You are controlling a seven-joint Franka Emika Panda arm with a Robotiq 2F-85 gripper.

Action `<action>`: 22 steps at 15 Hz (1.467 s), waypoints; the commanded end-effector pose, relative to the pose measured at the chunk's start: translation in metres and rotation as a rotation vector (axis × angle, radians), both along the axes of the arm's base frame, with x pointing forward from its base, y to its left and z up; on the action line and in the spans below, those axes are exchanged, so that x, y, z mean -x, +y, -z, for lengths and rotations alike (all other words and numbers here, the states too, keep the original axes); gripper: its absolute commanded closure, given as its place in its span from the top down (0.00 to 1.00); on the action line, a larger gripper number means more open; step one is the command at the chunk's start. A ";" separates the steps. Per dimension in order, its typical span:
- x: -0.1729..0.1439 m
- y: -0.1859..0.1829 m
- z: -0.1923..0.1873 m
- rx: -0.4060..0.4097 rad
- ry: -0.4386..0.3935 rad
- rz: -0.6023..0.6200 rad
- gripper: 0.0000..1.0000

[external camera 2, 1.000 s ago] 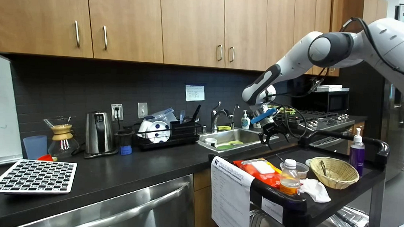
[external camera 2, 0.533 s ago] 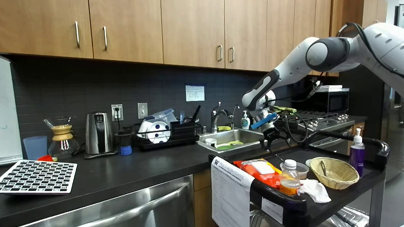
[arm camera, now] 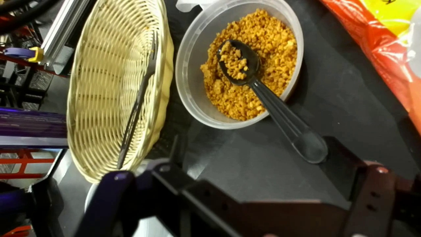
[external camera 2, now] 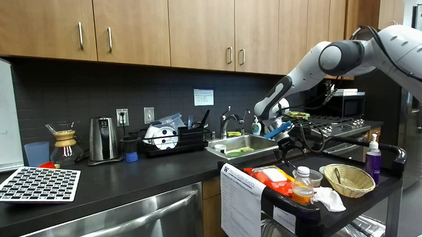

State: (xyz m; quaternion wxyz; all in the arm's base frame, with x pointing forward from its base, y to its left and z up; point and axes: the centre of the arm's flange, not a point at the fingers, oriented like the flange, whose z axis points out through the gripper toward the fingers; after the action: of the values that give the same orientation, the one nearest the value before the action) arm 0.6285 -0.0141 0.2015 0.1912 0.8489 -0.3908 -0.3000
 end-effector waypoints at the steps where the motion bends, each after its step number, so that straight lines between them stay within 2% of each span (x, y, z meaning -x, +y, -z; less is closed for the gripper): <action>1: 0.006 -0.005 -0.004 -0.001 0.003 -0.016 1.00; 5: 0.003 -0.002 -0.006 -0.002 0.003 -0.026 1.00; 7: 0.004 -0.001 -0.006 -0.005 0.006 -0.030 0.95; 10: 0.010 0.000 -0.001 -0.002 0.012 -0.029 0.93; 12: 0.011 0.000 0.000 -0.002 0.017 -0.028 0.88; 13: 0.012 0.000 0.001 -0.002 0.019 -0.028 0.78; 14: 0.012 0.000 0.001 -0.001 0.022 -0.027 0.79; 15: 0.012 0.001 0.000 -0.003 0.024 -0.028 0.90; 16: 0.012 0.002 0.000 -0.004 0.025 -0.030 0.82; 17: 0.011 0.004 -0.001 -0.004 0.023 -0.032 0.85; 19: 0.008 0.008 -0.004 -0.006 0.020 -0.039 0.86; 21: 0.005 0.014 -0.006 -0.007 0.019 -0.049 0.79; 22: 0.004 0.016 -0.007 -0.007 0.019 -0.054 0.73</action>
State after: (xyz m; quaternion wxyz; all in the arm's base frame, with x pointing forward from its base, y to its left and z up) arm 0.6240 -0.0063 0.1972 0.1943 0.8520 -0.3773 -0.3067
